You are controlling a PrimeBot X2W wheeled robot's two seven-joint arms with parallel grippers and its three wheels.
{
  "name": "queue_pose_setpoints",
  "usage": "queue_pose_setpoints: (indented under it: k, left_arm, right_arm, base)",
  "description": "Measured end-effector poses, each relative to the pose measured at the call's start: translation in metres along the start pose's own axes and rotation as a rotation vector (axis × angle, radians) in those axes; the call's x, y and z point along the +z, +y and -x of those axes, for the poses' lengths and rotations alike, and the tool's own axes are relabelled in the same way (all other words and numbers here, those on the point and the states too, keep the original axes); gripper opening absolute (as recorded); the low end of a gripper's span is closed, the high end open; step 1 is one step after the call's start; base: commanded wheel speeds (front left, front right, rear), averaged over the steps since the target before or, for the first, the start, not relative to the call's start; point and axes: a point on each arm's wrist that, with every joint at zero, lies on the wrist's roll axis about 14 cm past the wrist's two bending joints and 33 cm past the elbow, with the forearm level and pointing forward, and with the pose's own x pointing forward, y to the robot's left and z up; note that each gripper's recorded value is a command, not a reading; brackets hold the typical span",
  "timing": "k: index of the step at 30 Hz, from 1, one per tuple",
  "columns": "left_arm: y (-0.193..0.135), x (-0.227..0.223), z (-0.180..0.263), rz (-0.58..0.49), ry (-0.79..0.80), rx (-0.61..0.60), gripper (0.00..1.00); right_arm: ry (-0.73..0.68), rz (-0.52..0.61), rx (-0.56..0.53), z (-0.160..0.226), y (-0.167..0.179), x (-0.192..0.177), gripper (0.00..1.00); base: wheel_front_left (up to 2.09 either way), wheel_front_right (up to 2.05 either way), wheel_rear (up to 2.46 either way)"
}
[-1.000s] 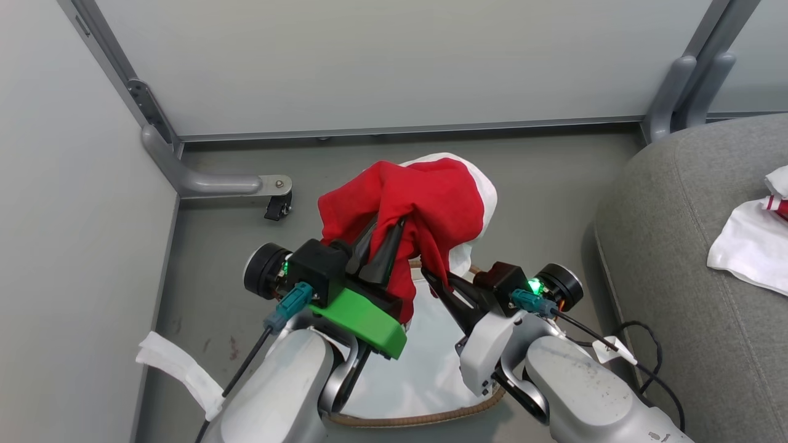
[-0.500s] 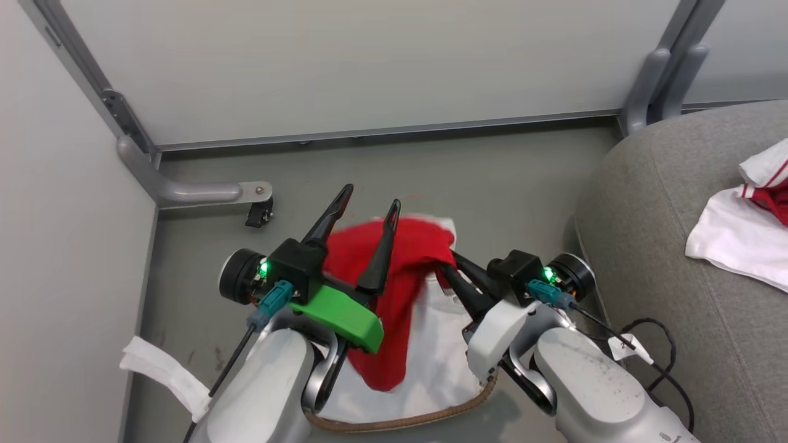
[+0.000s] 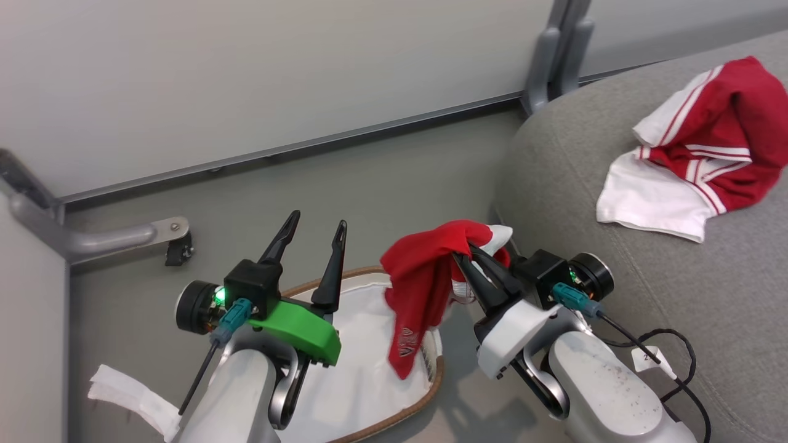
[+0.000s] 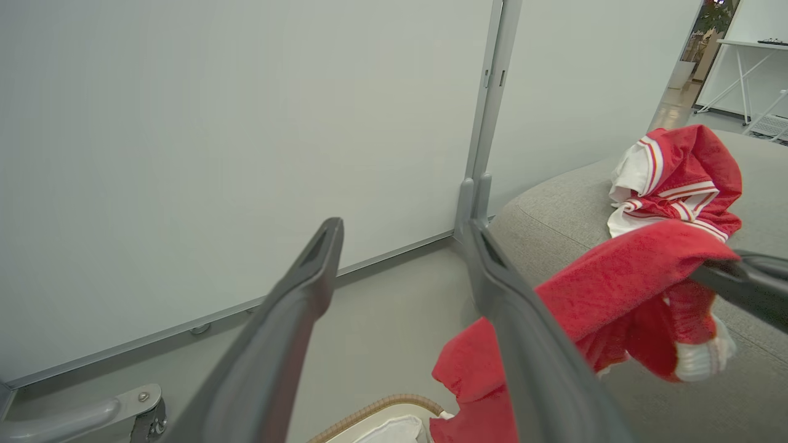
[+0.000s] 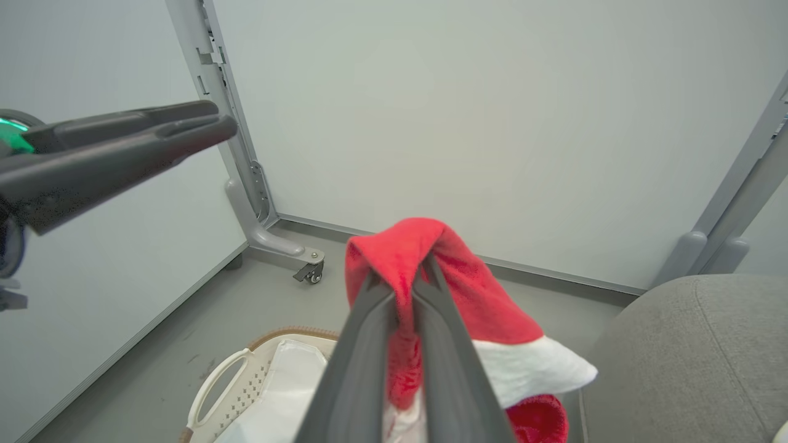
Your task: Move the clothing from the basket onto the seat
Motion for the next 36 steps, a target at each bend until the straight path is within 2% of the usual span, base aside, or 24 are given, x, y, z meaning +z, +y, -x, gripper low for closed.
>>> queue_pose_setpoints:
  k: [8,15,21,25,29,36]
  left_arm:
    - [-0.030,-0.017,-0.017,0.031,0.031,-0.083,1.00]
    - [-0.069,-0.031,-0.034,0.040,0.060,-0.196,1.00]
    - [-0.111,-0.043,-0.043,0.051,0.090,-0.318,1.00]
    - [-0.121,-0.051,-0.047,0.065,0.107,-0.348,1.00]
    - [-0.123,-0.060,-0.050,0.078,0.123,-0.363,1.00]
    - [-0.110,-0.078,-0.054,0.089,0.154,-0.357,1.00]
  right_arm:
    - [-0.071,0.006,-0.152,0.038,-0.040,0.026,0.00]
    - [-0.112,0.022,-0.287,0.076,-0.072,0.043,0.00]
    - [-0.148,0.052,-0.442,0.116,-0.107,0.057,0.00]
    - [-0.202,0.073,-0.539,0.136,-0.132,0.076,0.00]
    - [-0.224,0.152,-0.586,0.140,-0.152,0.094,0.00]
    - [-0.321,0.400,-0.649,0.131,-0.201,0.170,0.00]
  base:
    - [0.00,0.00,0.00]
    - [0.00,0.00,0.00]
    - [0.00,0.00,0.00]
    - [0.00,0.00,0.00]
    - [0.00,0.00,0.00]
    - [0.00,0.00,0.00]
